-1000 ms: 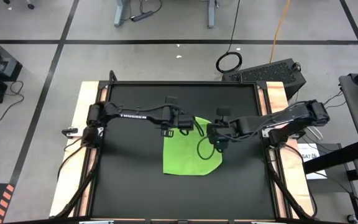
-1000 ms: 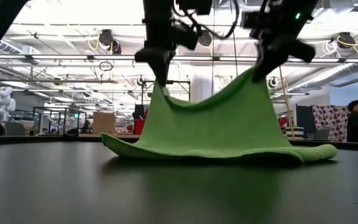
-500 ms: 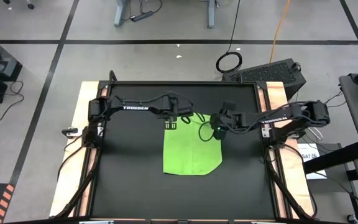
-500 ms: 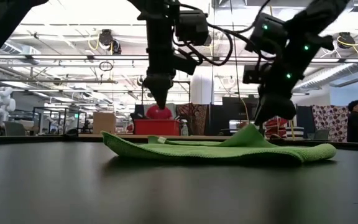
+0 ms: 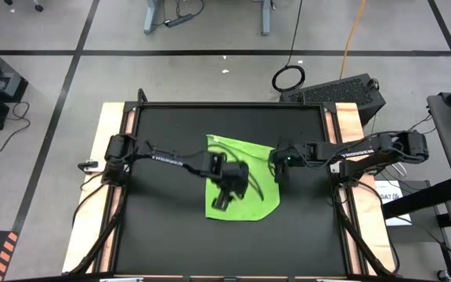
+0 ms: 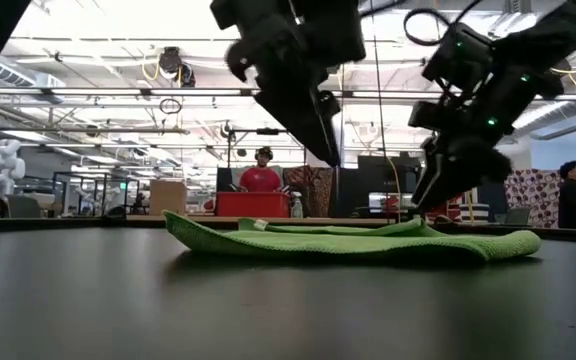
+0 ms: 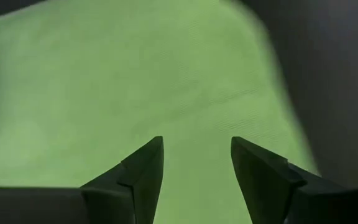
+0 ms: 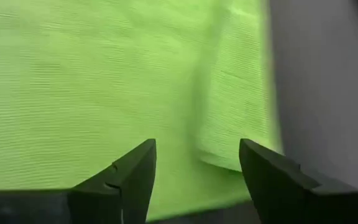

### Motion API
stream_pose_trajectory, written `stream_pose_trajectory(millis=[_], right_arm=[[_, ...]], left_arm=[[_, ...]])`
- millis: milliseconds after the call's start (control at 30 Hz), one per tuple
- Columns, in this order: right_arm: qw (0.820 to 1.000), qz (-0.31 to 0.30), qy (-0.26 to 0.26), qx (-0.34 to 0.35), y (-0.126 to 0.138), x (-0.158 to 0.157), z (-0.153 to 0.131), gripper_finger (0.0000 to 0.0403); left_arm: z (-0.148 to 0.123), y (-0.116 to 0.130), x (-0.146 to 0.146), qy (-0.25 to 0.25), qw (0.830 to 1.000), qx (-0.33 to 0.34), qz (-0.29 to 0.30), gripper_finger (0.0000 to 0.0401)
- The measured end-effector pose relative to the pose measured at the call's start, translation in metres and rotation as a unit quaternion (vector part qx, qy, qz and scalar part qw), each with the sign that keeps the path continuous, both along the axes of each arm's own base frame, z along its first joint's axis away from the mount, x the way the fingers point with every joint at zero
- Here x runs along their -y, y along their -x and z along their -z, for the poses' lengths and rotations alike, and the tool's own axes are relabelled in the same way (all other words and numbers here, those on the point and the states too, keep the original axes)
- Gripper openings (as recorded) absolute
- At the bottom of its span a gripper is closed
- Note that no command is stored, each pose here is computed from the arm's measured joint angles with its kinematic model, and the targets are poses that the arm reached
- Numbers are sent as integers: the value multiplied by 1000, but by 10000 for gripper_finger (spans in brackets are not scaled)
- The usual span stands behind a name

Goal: Roll towel
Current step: Fold green microfiber towel

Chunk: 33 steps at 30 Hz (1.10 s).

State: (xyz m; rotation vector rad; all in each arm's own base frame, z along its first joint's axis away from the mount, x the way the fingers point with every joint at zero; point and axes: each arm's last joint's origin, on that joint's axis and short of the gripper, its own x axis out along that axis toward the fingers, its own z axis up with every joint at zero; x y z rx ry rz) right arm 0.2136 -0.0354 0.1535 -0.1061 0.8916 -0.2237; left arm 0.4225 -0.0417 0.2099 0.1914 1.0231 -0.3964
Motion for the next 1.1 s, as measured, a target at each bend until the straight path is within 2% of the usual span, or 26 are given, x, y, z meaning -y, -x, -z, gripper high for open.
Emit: stream_pose_trajectory(millis=[67, 167, 400, 533, 633, 767, 900, 1100], right_arm=[[999, -32, -23, 27, 0, -3, 4, 214], [998, -40, -27, 43, 3, -3, 9, 205], [997, -50, -35, 49, 1, -4, 12, 187], [998, -43, -44, 33, 1, -4, 18, 176], [996, -43, -73, 19, -1, -5, 25, 167], [992, -33, -119, -4, 0, -7, 35, 158], [986, -12, -163, -7, -1, -13, 36, 151], [968, -24, -248, -5, -4, -39, 35, 148]], left_arm=[[12, -1, 14, 10, 1000, 21, 21, 194], [32, 0, 25, 11, 999, 12, 31, 193], [73, 2, 28, 24, 998, -58, 16, 193], [77, 4, 27, 21, 996, -80, 16, 193], [75, 5, 27, 19, 996, -82, 19, 193], [74, 13, 26, -27, 993, -110, 40, 193], [77, 26, 20, -76, 980, -172, 64, 193], [69, 37, 10, -134, 964, -204, 103, 193]])
